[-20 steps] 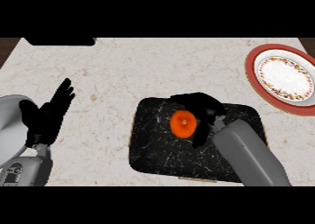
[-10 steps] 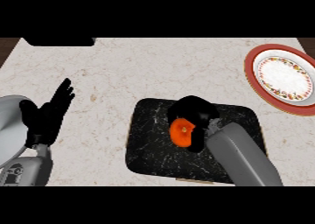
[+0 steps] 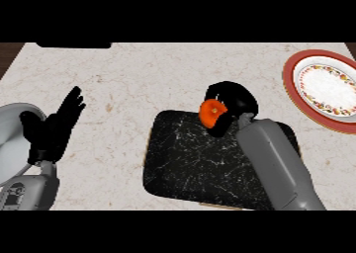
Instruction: Pick the squash from the tray and place it in the plate
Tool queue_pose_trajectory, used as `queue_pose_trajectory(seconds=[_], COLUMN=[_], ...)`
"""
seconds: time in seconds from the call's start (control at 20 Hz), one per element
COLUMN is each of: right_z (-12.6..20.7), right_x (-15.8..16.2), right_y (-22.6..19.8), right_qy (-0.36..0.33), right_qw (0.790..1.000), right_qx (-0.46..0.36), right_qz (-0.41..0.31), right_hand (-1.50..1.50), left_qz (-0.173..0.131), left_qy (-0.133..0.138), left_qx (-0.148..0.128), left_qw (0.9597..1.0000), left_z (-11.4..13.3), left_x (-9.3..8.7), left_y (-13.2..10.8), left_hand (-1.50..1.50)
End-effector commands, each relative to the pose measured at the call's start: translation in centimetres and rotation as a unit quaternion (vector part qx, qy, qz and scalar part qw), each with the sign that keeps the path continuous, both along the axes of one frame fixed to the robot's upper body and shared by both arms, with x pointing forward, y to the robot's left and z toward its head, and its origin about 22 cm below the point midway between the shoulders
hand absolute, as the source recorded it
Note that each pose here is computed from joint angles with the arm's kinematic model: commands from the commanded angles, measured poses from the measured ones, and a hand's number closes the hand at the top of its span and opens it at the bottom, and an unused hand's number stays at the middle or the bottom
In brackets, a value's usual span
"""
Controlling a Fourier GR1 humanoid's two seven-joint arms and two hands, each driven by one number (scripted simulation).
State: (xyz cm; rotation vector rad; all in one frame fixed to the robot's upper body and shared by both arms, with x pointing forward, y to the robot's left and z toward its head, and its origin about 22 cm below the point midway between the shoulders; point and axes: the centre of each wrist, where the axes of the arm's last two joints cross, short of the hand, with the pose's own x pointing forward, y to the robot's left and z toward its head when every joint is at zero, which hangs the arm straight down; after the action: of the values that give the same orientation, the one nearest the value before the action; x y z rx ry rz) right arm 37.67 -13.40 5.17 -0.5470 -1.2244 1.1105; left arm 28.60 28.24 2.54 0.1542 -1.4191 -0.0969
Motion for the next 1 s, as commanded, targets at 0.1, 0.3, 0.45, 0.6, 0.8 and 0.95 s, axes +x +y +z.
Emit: queue_pose_trajectory(seconds=[0.1,0.3,0.45,0.6,0.8,0.95], right_z=[3.8,7.5,7.7,8.0,7.3,9.2], right_x=[3.2,4.0,4.5,4.7,4.8,5.6], right_y=[-1.5,-2.2,-1.3,-3.4,-5.9,-9.3], right_qy=[-0.137,-0.275,-0.327,-0.354,-0.337,-0.327], right_qw=[0.976,0.932,0.896,0.87,0.857,0.85], right_qx=[-0.047,-0.049,-0.081,-0.081,-0.03,-0.007], right_qz=[-0.163,-0.229,-0.289,-0.332,-0.388,-0.413], right_hand=[1.5,1.5,1.5,1.5,1.5,1.5], left_qz=[-0.003,-0.001,0.001,0.007,0.004,0.009], left_qy=[-0.002,0.006,0.002,0.002,0.008,-0.003], left_qx=[0.003,-0.001,0.008,0.001,-0.002,0.006], left_qw=[1.0,1.0,1.0,1.0,1.0,0.9999], left_z=[-0.3,0.1,0.9,-0.7,-0.6,-0.3], left_x=[-0.4,0.4,0.6,0.0,-1.3,0.1], left_y=[0.7,0.1,0.0,-0.5,0.9,0.1], left_hand=[0.0,0.0,0.0,0.0,0.0,0.0])
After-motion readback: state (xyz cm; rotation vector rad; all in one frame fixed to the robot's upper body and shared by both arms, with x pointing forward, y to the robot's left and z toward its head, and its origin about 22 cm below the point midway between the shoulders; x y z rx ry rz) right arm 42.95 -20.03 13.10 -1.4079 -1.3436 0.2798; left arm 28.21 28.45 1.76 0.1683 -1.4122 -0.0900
